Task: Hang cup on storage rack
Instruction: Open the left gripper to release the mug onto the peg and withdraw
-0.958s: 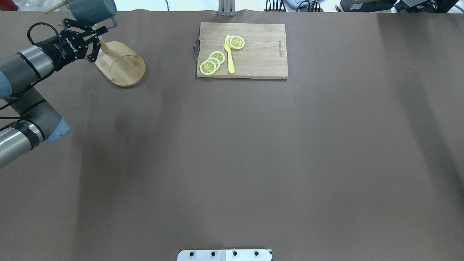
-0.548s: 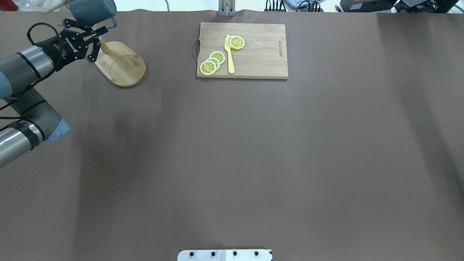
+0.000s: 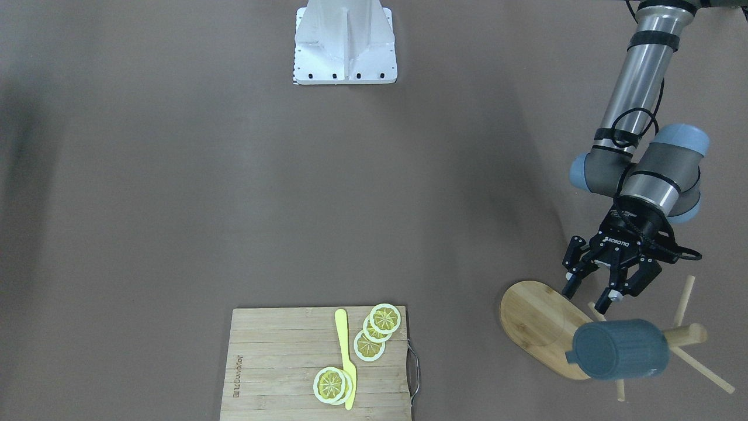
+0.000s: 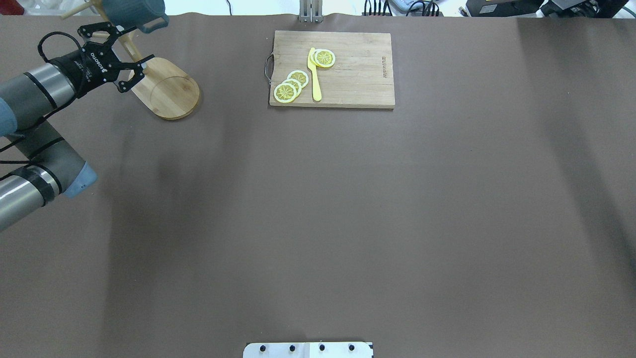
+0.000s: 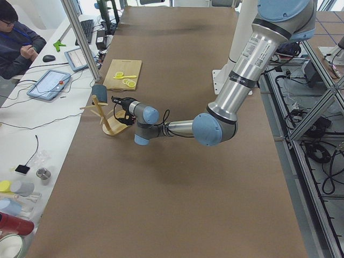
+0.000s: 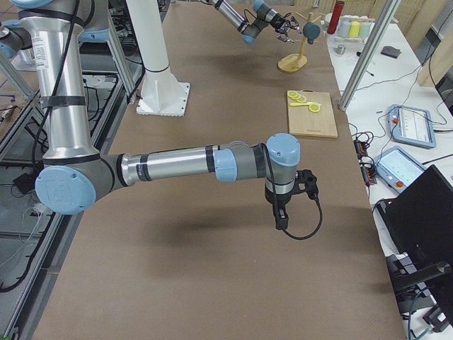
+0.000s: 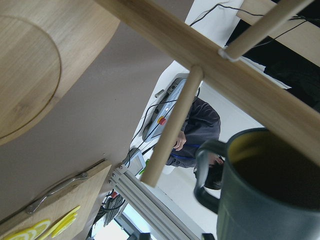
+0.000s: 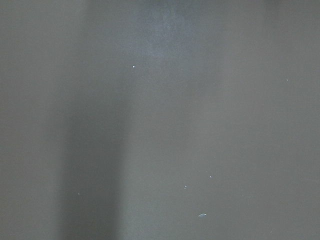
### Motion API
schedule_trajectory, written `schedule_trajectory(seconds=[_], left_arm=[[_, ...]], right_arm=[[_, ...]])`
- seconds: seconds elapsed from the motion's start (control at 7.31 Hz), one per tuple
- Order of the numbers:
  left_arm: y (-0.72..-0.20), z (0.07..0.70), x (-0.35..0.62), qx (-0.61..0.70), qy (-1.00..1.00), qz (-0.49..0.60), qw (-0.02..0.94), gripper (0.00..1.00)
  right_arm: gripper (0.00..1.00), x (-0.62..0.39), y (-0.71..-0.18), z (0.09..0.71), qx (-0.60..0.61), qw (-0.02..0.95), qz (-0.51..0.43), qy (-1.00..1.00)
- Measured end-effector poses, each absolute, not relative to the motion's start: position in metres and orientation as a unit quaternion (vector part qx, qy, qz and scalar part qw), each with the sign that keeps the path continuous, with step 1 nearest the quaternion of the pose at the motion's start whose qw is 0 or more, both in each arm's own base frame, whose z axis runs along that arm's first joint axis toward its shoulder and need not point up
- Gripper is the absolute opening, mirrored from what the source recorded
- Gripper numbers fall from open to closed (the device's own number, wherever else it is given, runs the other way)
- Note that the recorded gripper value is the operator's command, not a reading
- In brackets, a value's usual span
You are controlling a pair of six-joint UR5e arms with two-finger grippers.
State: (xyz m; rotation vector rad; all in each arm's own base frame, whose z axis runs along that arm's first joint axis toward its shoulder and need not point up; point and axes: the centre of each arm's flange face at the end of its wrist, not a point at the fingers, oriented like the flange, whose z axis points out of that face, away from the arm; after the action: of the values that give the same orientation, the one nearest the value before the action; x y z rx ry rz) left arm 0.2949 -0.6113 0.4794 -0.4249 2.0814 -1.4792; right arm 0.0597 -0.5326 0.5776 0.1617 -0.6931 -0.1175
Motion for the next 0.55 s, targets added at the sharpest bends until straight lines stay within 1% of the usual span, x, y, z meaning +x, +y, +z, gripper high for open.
schedule_trajectory(seconds=[0.55], left_arm=[[-0.6027,0.4758,0.2947,-0.164,0.785,-0.533,0.269,0.99]], right_arm=[[1.00,0.0595,-0.5324,0.5775,0.079,0.936,-0.058,-0.339]])
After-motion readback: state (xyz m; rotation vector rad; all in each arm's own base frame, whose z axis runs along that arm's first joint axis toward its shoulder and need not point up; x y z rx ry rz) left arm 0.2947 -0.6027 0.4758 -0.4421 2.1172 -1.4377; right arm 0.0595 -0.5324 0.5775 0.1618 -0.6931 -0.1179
